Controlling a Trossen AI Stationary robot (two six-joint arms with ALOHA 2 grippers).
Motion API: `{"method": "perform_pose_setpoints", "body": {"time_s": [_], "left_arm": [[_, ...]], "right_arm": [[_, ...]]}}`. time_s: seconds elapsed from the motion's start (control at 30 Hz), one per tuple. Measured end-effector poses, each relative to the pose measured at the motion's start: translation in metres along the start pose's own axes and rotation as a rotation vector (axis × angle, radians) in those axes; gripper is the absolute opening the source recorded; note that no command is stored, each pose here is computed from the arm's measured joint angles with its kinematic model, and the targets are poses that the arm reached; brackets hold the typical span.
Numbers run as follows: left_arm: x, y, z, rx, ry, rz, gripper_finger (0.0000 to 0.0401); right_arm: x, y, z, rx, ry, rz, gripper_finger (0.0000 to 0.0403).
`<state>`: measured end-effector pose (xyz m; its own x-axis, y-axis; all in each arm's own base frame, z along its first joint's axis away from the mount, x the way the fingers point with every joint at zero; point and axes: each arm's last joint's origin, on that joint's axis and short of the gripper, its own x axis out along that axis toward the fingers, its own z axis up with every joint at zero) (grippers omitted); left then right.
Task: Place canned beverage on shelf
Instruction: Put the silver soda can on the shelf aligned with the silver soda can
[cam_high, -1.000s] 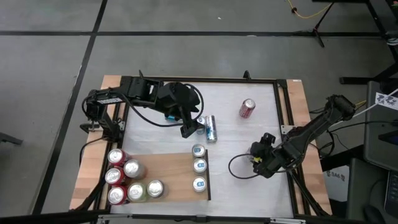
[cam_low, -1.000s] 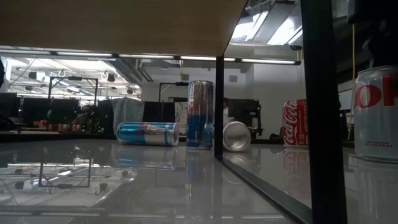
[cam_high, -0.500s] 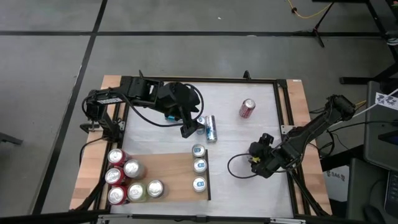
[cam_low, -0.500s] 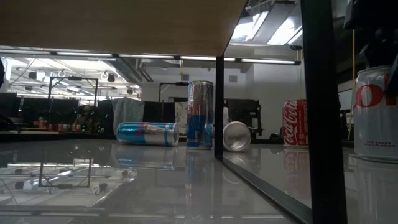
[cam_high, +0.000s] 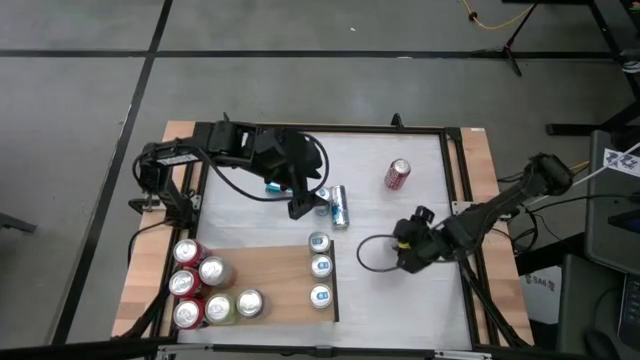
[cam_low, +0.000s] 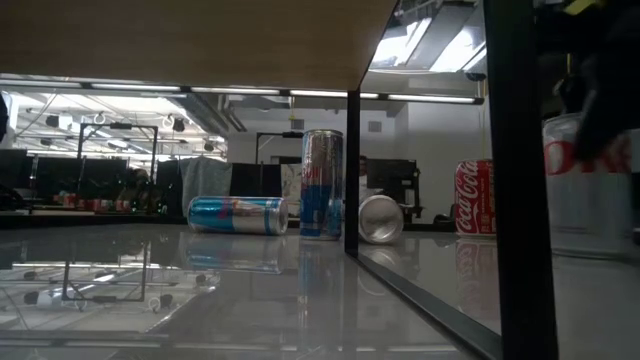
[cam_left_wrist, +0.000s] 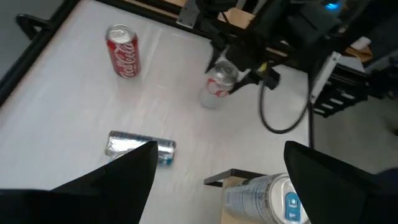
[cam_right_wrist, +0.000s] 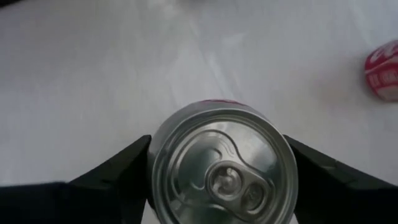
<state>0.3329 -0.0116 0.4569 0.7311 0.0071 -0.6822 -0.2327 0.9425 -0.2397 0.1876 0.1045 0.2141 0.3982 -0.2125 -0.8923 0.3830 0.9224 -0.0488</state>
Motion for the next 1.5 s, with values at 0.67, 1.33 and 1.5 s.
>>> {"method": "perform_pose_setpoints", "body": {"time_s": [0.67, 1.33, 1.5], "left_arm": [[-0.01, 0.107, 0.021, 0.106, 0.039, 0.127, 0.0338], [0.0, 0.175, 0.013, -0.074, 0.082, 0.248, 0.0338], [0.004, 0.188, 0.006, -0.111, 0.131, 0.269, 0.0338]], "right_arm": [[0.041, -0.109, 0.104, -0.108, -0.231, -0.025, 0.0288], [0.069, -0.204, 0.194, -0.324, -0.319, 0.037, 0.0293], [0.085, -0.207, 0.233, -0.364, -0.347, 0.093, 0.0293]]}}
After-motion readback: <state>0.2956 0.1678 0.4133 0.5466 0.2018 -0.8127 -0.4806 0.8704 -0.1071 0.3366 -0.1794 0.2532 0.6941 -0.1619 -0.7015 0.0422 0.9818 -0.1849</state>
